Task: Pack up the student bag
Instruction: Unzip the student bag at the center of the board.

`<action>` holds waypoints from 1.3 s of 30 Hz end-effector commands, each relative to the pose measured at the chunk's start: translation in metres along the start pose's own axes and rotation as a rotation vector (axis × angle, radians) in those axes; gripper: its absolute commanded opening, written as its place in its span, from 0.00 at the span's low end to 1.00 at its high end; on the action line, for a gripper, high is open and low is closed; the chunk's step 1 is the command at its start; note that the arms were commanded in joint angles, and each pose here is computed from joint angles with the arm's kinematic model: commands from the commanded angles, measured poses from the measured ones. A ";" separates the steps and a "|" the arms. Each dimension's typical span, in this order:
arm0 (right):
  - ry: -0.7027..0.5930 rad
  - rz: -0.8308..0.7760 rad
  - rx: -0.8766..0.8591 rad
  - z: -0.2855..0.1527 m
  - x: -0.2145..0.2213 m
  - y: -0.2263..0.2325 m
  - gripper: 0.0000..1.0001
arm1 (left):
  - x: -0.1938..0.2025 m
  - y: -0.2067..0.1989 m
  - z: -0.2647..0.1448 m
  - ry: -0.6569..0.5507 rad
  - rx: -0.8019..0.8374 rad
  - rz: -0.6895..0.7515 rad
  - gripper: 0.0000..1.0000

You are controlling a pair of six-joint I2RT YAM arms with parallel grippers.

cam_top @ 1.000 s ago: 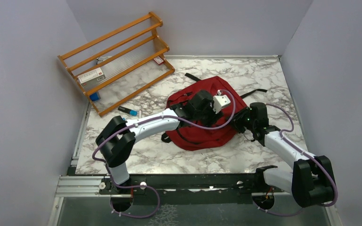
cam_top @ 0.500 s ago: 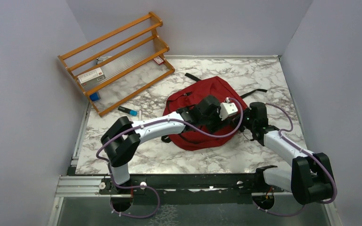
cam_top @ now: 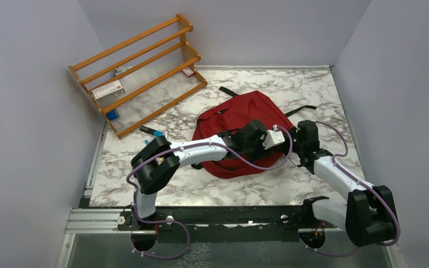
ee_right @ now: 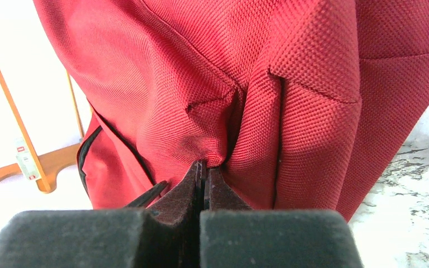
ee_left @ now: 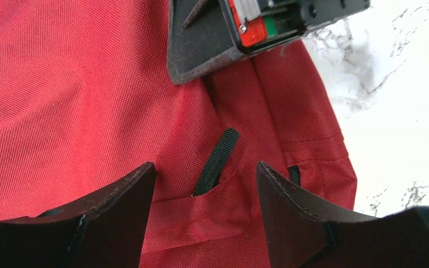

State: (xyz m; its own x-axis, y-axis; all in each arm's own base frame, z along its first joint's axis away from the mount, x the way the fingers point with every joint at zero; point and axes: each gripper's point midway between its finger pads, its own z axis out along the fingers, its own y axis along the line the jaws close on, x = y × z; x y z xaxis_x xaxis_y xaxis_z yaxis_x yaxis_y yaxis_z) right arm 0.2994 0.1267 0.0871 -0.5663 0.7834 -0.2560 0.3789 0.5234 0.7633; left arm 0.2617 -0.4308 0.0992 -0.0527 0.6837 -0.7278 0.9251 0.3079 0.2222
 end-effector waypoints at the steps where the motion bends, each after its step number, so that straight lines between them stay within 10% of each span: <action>1: -0.008 -0.034 -0.085 -0.005 -0.006 0.022 0.01 | -0.011 0.012 0.001 -0.004 -0.058 0.048 0.68; 22: 0.014 -0.042 -0.092 -0.007 0.003 0.016 0.01 | -0.014 0.014 0.016 0.018 -0.151 0.067 0.43; 32: 0.049 -0.047 -0.092 -0.003 0.009 0.011 0.01 | -0.025 0.006 0.009 -0.032 -0.113 0.003 0.04; 39: 0.059 -0.062 -0.094 -0.002 0.011 0.010 0.01 | -0.029 0.002 0.006 -0.068 -0.059 -0.083 0.00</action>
State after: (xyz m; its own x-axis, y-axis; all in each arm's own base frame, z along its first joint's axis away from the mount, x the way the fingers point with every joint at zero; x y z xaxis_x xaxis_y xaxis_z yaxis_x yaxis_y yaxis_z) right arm 0.2981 0.1322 0.0907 -0.5950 0.7558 -0.2736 0.3173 0.5336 0.7840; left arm 0.2727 -0.4407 0.0856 -0.0722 0.7152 -0.6952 0.8799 0.3738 0.2931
